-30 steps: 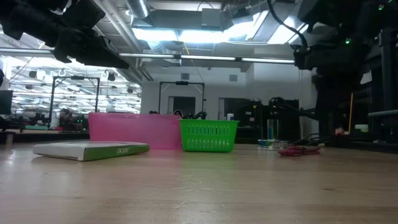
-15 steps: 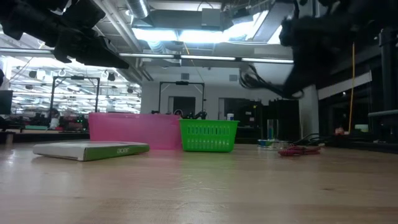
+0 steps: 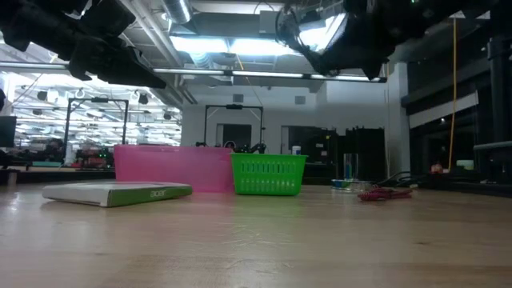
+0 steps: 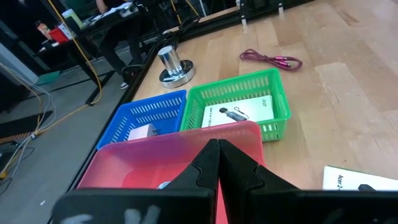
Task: Pick and place items into bin
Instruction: Put the black charger cable into the red bin
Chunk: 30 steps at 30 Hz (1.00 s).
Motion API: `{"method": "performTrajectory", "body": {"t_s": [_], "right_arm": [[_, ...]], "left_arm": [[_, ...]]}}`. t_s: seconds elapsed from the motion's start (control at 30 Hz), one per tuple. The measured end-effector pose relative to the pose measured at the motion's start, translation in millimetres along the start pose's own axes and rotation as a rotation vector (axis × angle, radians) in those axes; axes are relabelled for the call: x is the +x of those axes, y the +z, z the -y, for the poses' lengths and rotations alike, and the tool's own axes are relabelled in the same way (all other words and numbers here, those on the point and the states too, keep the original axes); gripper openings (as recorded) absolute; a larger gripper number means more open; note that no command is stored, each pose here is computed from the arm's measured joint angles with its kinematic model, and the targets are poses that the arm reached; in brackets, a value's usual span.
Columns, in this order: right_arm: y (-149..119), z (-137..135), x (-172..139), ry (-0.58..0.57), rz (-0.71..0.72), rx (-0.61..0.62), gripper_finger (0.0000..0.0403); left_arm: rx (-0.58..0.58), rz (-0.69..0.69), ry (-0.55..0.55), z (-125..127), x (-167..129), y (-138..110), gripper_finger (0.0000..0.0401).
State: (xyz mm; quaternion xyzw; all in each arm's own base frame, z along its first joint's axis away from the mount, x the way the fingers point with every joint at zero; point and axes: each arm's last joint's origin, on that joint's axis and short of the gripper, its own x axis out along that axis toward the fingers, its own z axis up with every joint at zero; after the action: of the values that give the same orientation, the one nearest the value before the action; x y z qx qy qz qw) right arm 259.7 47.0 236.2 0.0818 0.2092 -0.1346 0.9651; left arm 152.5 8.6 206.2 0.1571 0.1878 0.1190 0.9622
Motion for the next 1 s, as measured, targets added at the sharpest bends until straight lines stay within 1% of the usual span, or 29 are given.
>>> {"method": "performTrajectory", "body": {"t_s": [0.1, 0.27, 0.4, 0.57, 0.7, 0.83, 0.93, 1.0], "right_arm": [[1.4, -0.5, 0.0, 0.004, 0.013, -0.019, 0.0], [1.7, 1.4, 2.7, -0.003, 0.017, -0.008, 0.0], [6.7, 7.8, 10.2, -0.024, 0.059, 0.019, 0.0], [6.3, 18.3, 28.6, -0.068, 0.079, 0.016, 0.0], [7.7, 26.8, 43.9, -0.057, 0.092, 0.019, 0.0], [24.3, 32.1, 60.7, -0.042, 0.098, -0.003, 0.0], [35.8, 36.1, 79.2, -0.036, 0.061, -0.03, 0.0], [41.7, 40.5, 93.0, -0.062, 0.025, -0.033, 0.0]], "left_arm": [[0.0, 0.0, -0.001, 0.0, 0.0, 0.0, 0.0004], [-0.024, 0.0, -0.002, 0.1, 0.0, 0.0, 0.0004], [-0.032, 0.001, -0.002, 0.0, 0.0, 0.0, 0.0003], [-0.033, 0.0, -0.002, 0.1, 0.1, -0.1, 0.0004], [-0.033, 0.0, -0.002, 0.1, 0.0, 0.0, 0.0003], [-0.033, 0.0, -0.001, 0.0, 0.0, 0.0, 0.0004], [-0.033, 0.0, -0.001, 0.0, 0.0, 0.0, 0.0004], [-0.033, 0.0, -0.001, 0.0, 0.0, 0.0, 0.0004]]}}
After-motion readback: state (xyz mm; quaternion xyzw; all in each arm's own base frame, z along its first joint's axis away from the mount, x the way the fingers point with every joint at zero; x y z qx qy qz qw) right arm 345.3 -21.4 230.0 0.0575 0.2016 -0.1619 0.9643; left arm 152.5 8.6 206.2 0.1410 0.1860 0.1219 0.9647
